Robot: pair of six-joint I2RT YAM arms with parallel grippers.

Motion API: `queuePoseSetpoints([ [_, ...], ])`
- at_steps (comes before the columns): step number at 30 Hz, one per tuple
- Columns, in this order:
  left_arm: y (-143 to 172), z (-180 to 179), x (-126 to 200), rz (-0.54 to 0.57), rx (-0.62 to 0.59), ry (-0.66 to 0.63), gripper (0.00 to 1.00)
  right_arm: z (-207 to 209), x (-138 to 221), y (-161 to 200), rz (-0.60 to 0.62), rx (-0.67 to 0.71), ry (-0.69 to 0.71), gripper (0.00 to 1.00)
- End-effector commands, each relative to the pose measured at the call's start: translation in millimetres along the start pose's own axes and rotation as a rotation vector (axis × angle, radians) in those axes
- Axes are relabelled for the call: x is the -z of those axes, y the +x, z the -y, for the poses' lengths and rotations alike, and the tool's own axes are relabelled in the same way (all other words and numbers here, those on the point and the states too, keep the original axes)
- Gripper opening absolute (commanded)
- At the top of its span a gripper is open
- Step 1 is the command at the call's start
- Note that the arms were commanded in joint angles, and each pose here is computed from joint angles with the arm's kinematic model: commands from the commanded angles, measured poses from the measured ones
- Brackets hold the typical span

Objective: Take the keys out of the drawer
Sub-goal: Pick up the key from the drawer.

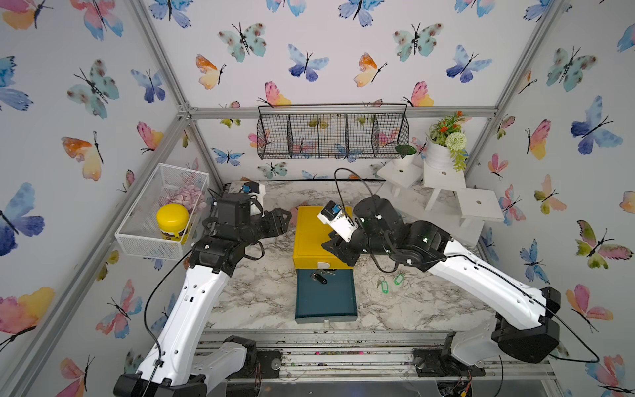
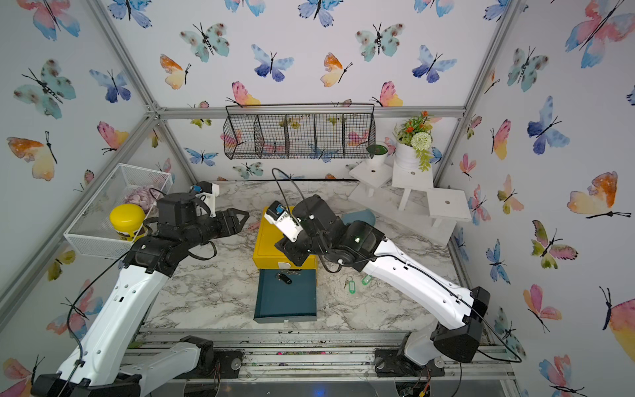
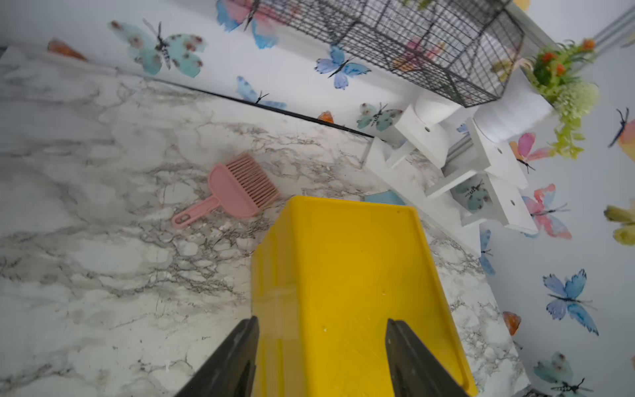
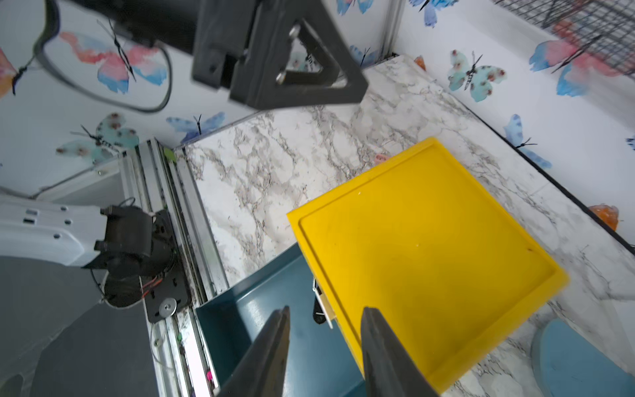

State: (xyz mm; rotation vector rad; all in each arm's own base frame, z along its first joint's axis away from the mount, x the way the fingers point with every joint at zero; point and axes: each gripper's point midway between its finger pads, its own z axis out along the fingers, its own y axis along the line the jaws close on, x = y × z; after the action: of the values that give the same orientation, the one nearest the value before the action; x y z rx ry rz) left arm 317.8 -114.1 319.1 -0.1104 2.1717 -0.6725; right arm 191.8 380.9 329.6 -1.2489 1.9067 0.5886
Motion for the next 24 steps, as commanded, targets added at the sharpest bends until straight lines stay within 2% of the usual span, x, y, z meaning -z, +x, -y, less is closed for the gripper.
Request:
queuePoseSetpoints([
  [1,31,-8,-1,-0.110,0.152,0.039,0.65,-12,-11,16,-0.024,0.098,0.025,0.42],
  [5,45,-12,5,-0.108,0.116,0.045,0.67,-32,-36,54,-0.086,0.160,0.008,0.42],
  [8,55,-10,11,-0.114,0.083,0.074,0.69,-33,-47,69,-0.093,0.166,0.012,0.43],
  [16,87,-1,17,-0.138,0.005,0.203,0.71,-32,-62,94,-0.123,0.240,0.019,0.46],
  [20,107,-2,13,-0.189,0.000,0.233,0.71,-30,-72,106,-0.165,0.274,0.025,0.47],
  [24,115,-5,13,-0.194,-0.011,0.238,0.72,-28,-78,103,-0.146,0.279,0.043,0.48],
])
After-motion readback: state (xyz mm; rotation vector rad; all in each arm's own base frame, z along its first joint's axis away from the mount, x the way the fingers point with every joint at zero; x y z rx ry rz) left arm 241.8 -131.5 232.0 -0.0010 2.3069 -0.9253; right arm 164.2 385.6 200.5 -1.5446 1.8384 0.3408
